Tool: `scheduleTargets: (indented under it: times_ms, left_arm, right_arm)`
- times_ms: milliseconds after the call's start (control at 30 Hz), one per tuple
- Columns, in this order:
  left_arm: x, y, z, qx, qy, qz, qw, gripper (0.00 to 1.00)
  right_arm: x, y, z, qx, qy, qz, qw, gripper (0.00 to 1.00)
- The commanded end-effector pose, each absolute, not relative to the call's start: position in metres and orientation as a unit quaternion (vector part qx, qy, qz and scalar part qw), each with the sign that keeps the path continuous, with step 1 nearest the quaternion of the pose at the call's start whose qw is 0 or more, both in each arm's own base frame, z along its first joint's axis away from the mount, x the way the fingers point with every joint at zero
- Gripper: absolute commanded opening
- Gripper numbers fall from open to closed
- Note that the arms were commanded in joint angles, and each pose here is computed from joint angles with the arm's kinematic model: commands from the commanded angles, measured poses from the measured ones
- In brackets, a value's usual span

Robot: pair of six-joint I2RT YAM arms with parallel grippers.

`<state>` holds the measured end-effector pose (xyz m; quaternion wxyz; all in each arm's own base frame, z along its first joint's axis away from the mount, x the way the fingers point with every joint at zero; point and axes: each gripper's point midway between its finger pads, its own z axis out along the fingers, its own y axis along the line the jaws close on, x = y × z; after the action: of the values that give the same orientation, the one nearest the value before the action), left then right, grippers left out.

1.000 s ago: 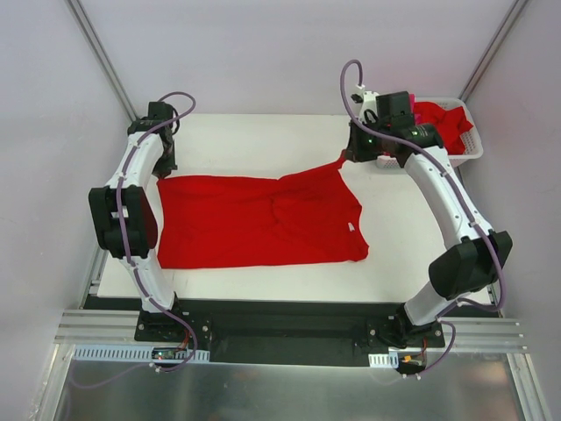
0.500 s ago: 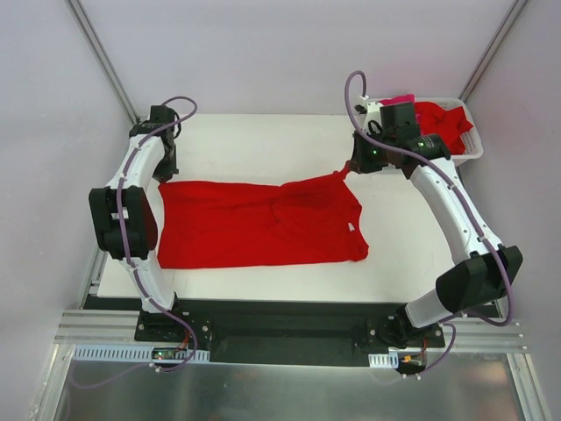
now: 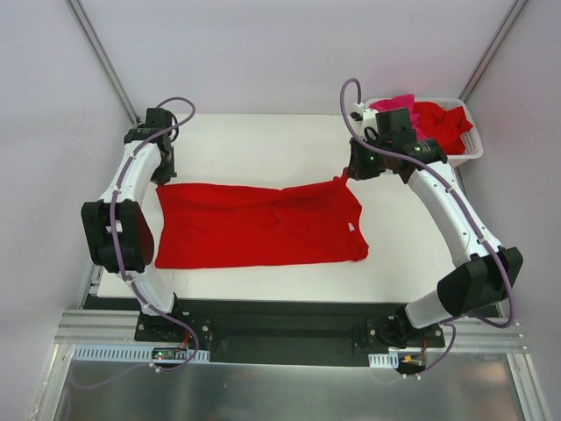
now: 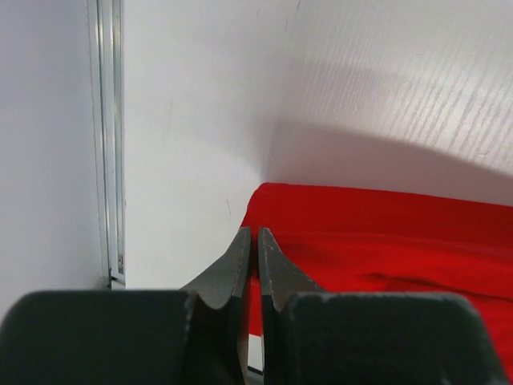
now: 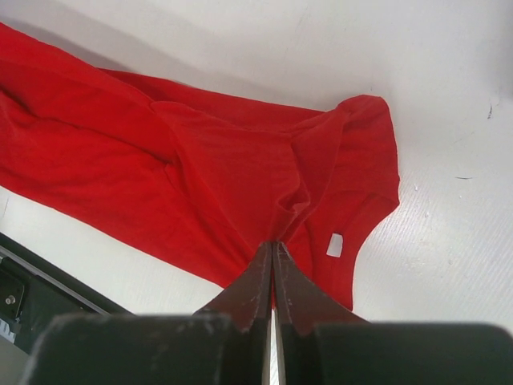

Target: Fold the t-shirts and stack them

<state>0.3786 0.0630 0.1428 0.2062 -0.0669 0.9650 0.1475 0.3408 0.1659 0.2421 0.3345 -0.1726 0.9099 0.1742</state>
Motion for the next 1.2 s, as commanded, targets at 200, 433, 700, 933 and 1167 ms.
scheduleTargets:
  times_ms: [200, 433, 700, 933, 1167]
  left_arm:
    - [0.359, 0.065, 0.151, -0.065, 0.963, 0.163, 0.207, 0.00]
    - [0.355, 0.069, 0.151, -0.067, 0.961, 0.176, 0.204, 0.00]
    - [0.349, 0.073, 0.146, -0.067, 0.961, 0.187, 0.192, 0.00]
    - [0.344, 0.072, 0.139, -0.065, 0.965, 0.186, 0.173, 0.00]
    - [0.342, 0.073, 0.140, -0.070, 0.965, 0.190, 0.169, 0.00]
  right_arm:
    - [0.346, 0.173, 0.259, -0.188, 0.897, 0.175, 0.359, 0.01]
    - [0.346, 0.174, 0.256, -0.189, 0.898, 0.176, 0.355, 0.02]
    - [0.340, 0.175, 0.251, -0.193, 0.901, 0.178, 0.347, 0.01]
    - [0.336, 0.174, 0.246, -0.193, 0.903, 0.176, 0.341, 0.01]
    - [0.328, 0.171, 0.238, -0.188, 0.908, 0.174, 0.332, 0.01]
